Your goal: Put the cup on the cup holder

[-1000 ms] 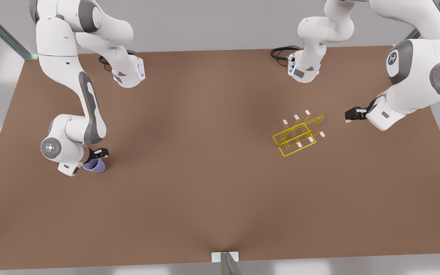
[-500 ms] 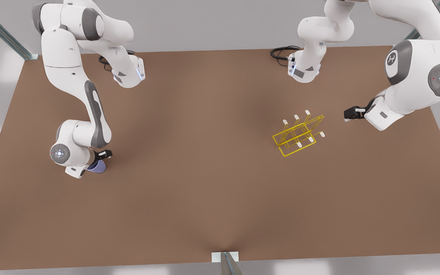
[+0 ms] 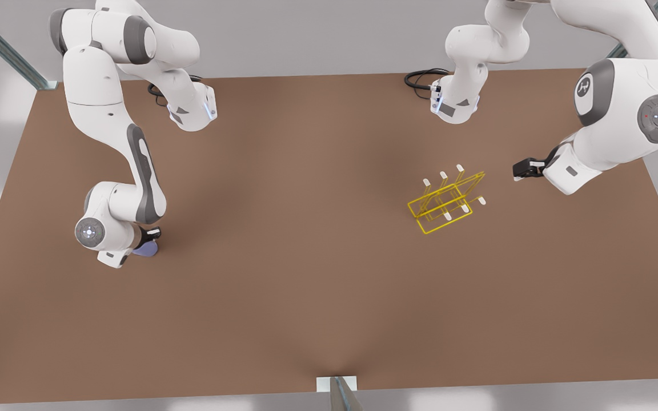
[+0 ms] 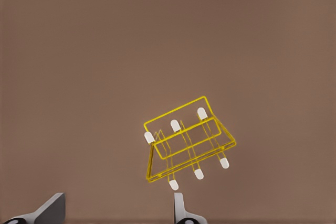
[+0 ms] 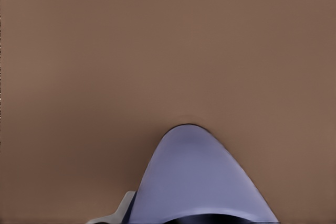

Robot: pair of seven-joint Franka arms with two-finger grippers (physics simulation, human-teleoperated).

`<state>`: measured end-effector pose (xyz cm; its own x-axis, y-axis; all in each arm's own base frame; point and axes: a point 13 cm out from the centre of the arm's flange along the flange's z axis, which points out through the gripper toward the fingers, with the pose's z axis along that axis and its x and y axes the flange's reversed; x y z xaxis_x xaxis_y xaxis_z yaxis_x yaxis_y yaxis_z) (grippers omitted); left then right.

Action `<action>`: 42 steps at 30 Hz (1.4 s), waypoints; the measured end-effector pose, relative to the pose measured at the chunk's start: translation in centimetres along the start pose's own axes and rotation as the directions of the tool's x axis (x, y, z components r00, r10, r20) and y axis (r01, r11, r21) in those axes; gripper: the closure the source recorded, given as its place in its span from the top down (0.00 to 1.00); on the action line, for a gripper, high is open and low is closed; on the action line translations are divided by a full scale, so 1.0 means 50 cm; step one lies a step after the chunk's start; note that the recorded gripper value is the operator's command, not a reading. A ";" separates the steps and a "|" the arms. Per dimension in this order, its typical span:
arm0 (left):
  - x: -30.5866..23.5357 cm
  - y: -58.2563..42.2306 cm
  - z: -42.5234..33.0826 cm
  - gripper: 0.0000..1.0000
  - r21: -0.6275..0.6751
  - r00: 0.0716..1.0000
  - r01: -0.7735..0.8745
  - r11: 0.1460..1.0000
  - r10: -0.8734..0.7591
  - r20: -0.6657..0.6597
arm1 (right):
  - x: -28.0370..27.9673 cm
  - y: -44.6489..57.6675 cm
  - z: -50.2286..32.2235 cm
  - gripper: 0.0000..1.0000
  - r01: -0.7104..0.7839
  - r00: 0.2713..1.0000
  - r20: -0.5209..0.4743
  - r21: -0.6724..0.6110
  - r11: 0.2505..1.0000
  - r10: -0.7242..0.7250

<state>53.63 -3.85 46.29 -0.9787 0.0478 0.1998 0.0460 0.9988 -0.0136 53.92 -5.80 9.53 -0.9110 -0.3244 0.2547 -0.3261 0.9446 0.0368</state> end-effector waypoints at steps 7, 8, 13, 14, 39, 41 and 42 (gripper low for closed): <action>0.006 0.004 -0.014 1.00 0.000 1.000 0.006 1.000 -0.006 0.001 | -0.122 0.095 -0.162 0.21 0.092 0.992 0.087 0.011 0.996 -0.093; 0.008 0.008 -0.014 1.00 0.001 1.000 0.010 1.000 -0.010 -0.004 | -0.162 0.166 -0.204 0.21 0.131 0.984 0.123 -0.002 0.991 -0.130; 0.016 0.017 -0.018 1.00 0.003 1.000 0.023 1.000 -0.023 -0.014 | -0.280 0.652 -0.346 0.21 0.328 0.914 0.315 -0.202 0.923 -0.256; 0.016 0.015 -0.022 1.00 0.002 1.000 0.021 1.000 -0.021 -0.012 | -0.287 0.752 -0.335 0.21 0.347 0.908 0.338 -0.267 0.899 -0.250; 0.006 0.011 0.002 1.00 -0.002 0.998 0.032 1.000 -0.032 -0.046 | -0.479 1.269 -0.092 1.00 0.233 0.893 0.372 -0.863 0.449 0.253; 0.006 0.009 0.002 1.00 -0.002 0.998 0.030 1.000 -0.031 -0.046 | -0.484 1.256 -0.088 1.00 0.238 0.889 0.382 -0.857 0.456 0.253; 0.006 0.009 0.002 1.00 -0.003 0.998 0.031 1.000 -0.031 -0.046 | -0.488 1.246 -0.087 1.00 0.241 0.886 0.387 -0.855 0.460 0.255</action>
<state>53.32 -3.37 46.25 -0.9694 0.0171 0.2450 0.0164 0.9999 -0.0050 56.94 61.17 9.81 -0.9881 -0.0656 -0.1393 -0.1539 0.3982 0.9043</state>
